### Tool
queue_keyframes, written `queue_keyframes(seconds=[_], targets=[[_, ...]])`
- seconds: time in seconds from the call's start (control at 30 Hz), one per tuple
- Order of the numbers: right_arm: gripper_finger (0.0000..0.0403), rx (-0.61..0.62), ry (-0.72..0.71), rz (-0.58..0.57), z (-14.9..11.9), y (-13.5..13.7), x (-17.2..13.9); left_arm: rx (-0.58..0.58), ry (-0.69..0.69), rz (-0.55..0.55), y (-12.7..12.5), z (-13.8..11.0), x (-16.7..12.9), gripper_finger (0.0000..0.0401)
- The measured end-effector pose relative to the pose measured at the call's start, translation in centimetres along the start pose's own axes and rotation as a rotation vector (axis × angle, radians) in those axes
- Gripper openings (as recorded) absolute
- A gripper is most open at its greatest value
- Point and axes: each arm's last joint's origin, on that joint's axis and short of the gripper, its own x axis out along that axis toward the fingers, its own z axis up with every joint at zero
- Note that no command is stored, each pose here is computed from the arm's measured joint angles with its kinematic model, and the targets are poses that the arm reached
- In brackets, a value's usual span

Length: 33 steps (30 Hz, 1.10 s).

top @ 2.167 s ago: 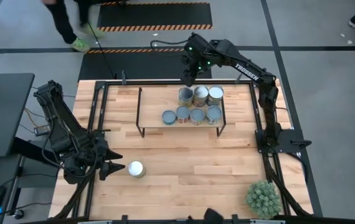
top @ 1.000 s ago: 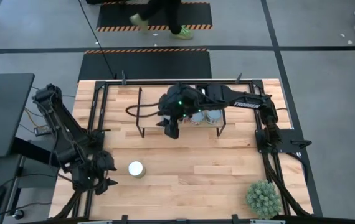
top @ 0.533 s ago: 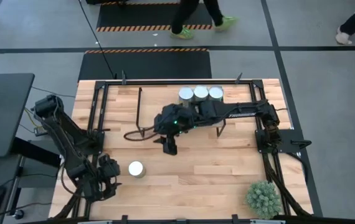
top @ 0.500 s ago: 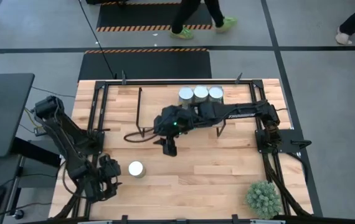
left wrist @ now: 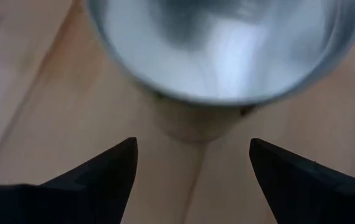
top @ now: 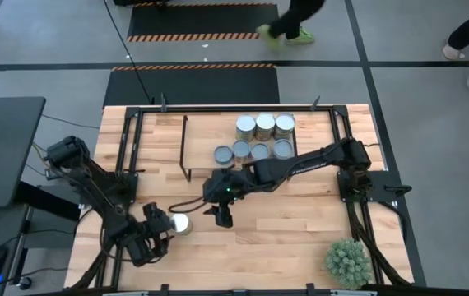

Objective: Pick and place cans onto a shelf
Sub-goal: Put the canned oranges on the shelf

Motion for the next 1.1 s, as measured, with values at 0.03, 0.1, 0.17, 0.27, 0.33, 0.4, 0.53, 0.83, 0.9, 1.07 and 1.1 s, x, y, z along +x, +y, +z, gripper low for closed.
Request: queue_keyframes(seconds=[0.03, 0.1, 0.17, 0.27, 0.33, 0.4, 0.53, 0.83, 0.9, 1.07, 1.1], targets=[[0.0210, -0.002, 0.002, 0.003, -0.6, 0.0, 0.4, -0.015, -0.005, -0.016, 0.0, 0.0, 0.2, 0.0313], [0.0210, -0.008, -0.008, 0.011, -1.6, 0.1, 1.3, -0.017, -0.016, -0.044, -0.2, 0.0, 0.4, 0.0313], [0.0210, -0.011, 0.001, 0.015, -2.7, 0.1, 1.9, -0.007, -0.028, -0.061, -0.4, 0.3, 0.5, 0.0313], [0.0210, -0.016, 0.019, 0.018, -3.8, 0.2, 2.5, -0.005, -0.038, -0.068, -0.4, 0.7, 0.7, 0.0313], [0.0210, -0.016, 0.039, 0.017, -4.4, 0.3, 2.7, -0.025, -0.043, -0.063, -0.3, 1.1, 0.9, 0.0313], [0.0210, -0.005, 0.076, 0.008, -5.0, 0.1, 2.8, -0.046, -0.055, -0.060, -0.2, 1.5, 1.2, 0.0313], [0.0210, 0.016, 0.114, -0.003, -5.3, 0.0, 2.7, -0.051, -0.101, -0.086, -0.4, 2.8, 1.7, 0.0313], [0.0210, 0.037, 0.283, -0.055, -4.4, -0.9, 0.6, -0.056, -0.175, -0.062, 0.7, 6.0, 3.3, 0.0313], [0.0210, 0.042, 0.306, -0.074, -4.1, -1.2, 0.1, -0.059, -0.199, -0.038, 1.0, 6.7, 3.6, 0.0313], [0.0210, 0.085, 0.331, -0.091, -3.1, -1.3, -0.9, -0.091, -0.227, 0.032, 2.1, 7.8, 4.7, 0.0313], [0.0210, 0.113, 0.325, -0.097, -2.9, -1.4, -1.0, -0.104, -0.232, 0.042, 2.2, 8.0, 4.8, 0.0313]])
